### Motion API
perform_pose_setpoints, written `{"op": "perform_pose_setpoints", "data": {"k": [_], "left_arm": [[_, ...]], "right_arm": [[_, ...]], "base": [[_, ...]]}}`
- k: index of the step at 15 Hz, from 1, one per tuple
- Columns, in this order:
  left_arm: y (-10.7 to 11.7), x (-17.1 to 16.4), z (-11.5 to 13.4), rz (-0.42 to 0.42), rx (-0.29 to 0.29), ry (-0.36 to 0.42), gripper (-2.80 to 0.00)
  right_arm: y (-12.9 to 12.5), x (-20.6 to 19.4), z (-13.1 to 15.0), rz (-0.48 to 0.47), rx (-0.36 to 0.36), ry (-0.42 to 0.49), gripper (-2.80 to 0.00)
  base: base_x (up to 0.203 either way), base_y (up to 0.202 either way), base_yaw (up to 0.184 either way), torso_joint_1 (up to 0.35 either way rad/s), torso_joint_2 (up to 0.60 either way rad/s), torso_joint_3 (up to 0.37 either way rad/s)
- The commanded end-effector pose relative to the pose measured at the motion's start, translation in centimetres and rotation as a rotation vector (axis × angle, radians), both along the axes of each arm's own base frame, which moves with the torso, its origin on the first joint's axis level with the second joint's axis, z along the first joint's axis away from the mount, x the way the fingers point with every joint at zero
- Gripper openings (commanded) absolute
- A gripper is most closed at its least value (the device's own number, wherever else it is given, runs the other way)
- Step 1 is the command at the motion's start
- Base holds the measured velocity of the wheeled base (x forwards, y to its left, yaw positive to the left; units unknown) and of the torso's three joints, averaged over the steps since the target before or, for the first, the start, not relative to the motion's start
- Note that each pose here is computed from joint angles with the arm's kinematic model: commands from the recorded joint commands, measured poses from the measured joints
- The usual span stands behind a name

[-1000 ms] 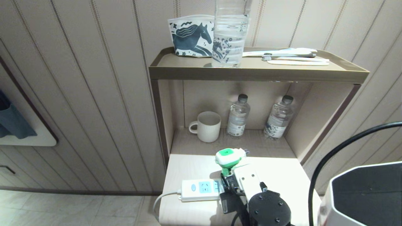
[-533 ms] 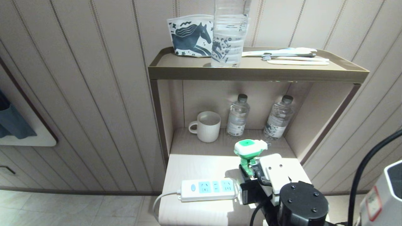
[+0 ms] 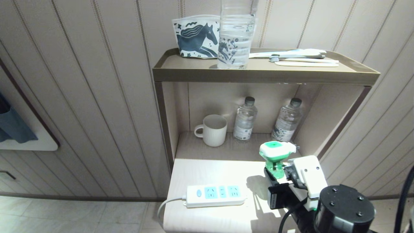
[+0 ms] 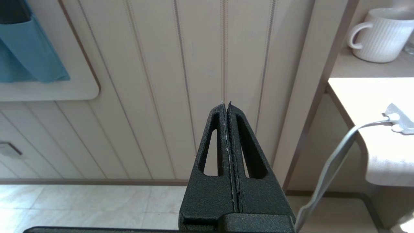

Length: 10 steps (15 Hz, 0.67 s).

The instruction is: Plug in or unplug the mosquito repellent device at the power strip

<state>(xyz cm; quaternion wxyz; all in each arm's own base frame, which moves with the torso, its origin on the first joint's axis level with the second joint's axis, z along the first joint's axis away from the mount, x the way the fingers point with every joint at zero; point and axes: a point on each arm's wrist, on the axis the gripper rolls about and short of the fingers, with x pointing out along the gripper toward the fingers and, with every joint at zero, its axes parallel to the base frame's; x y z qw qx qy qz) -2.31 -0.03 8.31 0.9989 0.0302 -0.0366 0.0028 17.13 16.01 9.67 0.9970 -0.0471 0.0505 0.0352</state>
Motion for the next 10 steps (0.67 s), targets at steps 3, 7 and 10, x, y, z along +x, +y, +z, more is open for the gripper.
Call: {"op": "perform_pose_setpoints", "data": {"k": [3,7,10], "left_arm": [[0.0,0.0,0.0,0.000,0.000,0.000,-2.80],[0.0,0.0,0.0,0.000,0.000,0.001,-2.80],[0.0,0.0,0.0,0.000,0.000,0.001,-2.80]], "right_arm": [[-0.6,0.1,0.5,-0.025,0.018,-0.017,-2.80],[-0.9,0.0,1.0,-0.028,0.033,-0.031,-2.80],[-1.6,-0.9,1.8,-0.007,0.058,-0.052,-2.80]], "base": [[0.000,0.000,0.000,-0.161,0.37,0.207],[0.000,0.000,0.000,-0.215,0.50,0.275],[0.000,0.000,0.000,-0.161,0.38,0.214]]}}
